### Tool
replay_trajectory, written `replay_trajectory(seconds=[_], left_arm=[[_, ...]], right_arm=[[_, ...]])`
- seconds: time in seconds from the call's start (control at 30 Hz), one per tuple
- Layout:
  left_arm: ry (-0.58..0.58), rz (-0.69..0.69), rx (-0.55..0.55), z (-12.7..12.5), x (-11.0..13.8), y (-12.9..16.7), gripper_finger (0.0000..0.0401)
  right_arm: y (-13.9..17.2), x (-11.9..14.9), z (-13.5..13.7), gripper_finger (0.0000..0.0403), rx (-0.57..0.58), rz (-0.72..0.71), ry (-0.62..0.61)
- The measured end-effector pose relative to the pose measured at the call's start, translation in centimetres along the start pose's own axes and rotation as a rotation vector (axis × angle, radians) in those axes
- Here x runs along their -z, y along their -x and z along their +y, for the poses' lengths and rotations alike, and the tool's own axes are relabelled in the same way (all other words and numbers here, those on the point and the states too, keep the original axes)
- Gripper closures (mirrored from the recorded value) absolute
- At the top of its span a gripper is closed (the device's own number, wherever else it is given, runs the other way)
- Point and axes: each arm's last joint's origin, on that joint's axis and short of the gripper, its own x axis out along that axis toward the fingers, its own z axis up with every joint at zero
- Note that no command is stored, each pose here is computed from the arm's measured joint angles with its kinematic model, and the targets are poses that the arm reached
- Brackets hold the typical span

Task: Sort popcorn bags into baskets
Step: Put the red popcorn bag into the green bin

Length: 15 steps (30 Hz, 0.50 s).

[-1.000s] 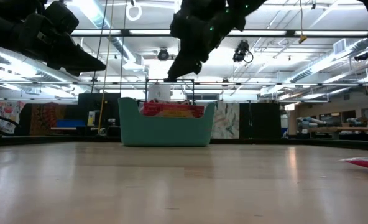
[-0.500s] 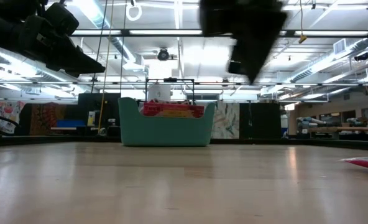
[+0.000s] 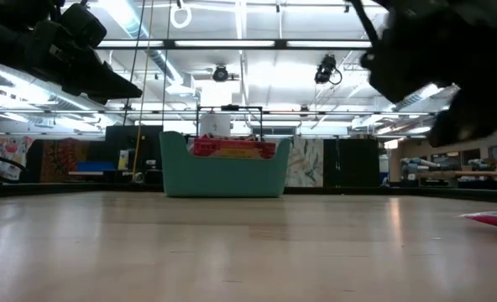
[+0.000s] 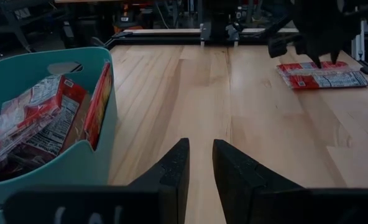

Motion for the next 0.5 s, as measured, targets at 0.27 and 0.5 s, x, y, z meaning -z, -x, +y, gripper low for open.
replay_trajectory(seconds=[0.27,0.5], left_arm=[[-0.002,0.006,0.0,0.0,0.1,0.0,0.0326],[-0.001,0.007,-0.001,0.0,0.1,0.0,0.0326]], right_arm=[[-1.9,1.3,-2.8,0.0295,0.14,0.021,-0.045],[0.6,-0.7,-5.4,0.0301,0.333,-0.102,-0.015]])
